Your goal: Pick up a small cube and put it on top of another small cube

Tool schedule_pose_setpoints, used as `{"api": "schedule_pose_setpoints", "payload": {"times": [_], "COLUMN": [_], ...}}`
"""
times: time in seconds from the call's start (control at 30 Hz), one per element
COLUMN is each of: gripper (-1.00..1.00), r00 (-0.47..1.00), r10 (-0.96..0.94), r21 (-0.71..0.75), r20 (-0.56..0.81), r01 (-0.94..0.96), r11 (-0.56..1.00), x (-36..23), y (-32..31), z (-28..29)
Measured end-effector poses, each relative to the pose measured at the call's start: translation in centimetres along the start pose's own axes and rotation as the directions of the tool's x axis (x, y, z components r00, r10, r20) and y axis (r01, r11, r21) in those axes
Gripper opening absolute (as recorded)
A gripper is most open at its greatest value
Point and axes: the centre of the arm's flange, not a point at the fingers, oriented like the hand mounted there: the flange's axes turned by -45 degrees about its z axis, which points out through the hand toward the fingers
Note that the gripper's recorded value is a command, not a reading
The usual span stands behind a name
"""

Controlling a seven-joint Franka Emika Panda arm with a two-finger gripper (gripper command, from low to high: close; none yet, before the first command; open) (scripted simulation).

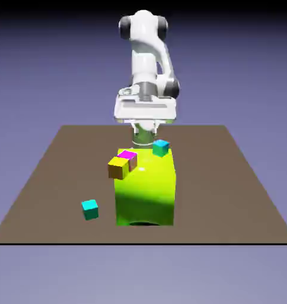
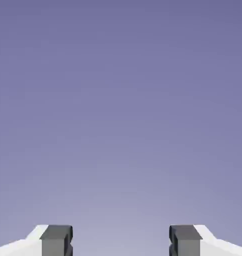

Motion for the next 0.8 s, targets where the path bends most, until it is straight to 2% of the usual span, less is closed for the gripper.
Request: {"api": "schedule_pose_setpoints", "payload": {"times": [0.4,0.8], "gripper": [0.00,0.00], "r00": [0.948,0.783], "r10": [0.313,0.551], "r21": [0.152,0.247], "r20": [0.063,0.289], "r01": [-0.319,-0.617], "r11": [0.936,0.747], "x": [6.4,8.0], "y": [7.0,16.8], "z": [-4.1,-3.2]}}
